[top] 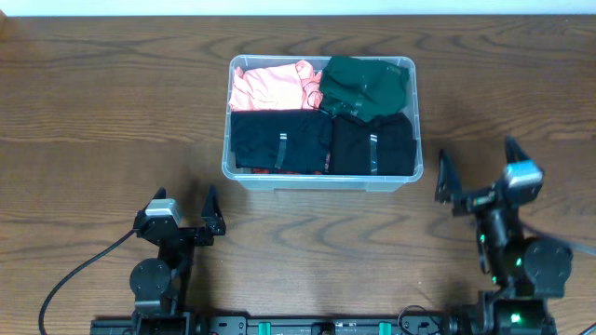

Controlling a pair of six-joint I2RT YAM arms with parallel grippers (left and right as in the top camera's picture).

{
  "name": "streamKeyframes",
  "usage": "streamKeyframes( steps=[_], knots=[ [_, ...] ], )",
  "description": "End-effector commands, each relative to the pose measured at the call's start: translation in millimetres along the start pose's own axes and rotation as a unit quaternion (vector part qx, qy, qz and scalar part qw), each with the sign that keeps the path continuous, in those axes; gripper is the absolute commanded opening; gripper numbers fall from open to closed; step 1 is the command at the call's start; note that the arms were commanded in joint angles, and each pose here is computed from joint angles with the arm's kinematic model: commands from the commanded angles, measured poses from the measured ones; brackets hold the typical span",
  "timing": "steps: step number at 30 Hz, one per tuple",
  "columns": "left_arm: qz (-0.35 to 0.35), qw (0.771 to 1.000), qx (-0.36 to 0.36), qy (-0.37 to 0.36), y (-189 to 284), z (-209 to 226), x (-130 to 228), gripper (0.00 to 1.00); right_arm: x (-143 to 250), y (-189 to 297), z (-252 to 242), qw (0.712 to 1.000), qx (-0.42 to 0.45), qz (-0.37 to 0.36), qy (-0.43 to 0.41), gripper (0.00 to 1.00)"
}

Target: Pack container

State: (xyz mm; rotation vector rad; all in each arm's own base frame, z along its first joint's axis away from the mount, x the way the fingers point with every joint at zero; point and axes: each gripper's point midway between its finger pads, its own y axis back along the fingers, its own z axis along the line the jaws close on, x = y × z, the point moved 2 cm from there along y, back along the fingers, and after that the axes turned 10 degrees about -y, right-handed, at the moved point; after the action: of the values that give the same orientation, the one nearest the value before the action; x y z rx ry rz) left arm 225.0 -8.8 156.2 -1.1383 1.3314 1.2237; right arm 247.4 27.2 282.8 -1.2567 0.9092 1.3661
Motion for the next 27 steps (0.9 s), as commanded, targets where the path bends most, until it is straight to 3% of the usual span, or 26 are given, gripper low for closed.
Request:
streamKeyframes(
  steps=[1,14,27],
  knots=[
    [0.023,1.0,0.005,-0.001,-1,-2,14,0.98,22,12,-1,1.0,-0.003,-0.003,-0.001,0.99],
    [0.023,1.0,0.005,-0.001,-1,-2,14,0.98,82,27,-21,0.999,0.041,0.002,-0.004,0.99],
    [0.023,1.0,0.005,-0.001,-1,-2,14,0.98,116,38,-39,0.992,0.1,0.072,-0.012,0.99]
  ],
)
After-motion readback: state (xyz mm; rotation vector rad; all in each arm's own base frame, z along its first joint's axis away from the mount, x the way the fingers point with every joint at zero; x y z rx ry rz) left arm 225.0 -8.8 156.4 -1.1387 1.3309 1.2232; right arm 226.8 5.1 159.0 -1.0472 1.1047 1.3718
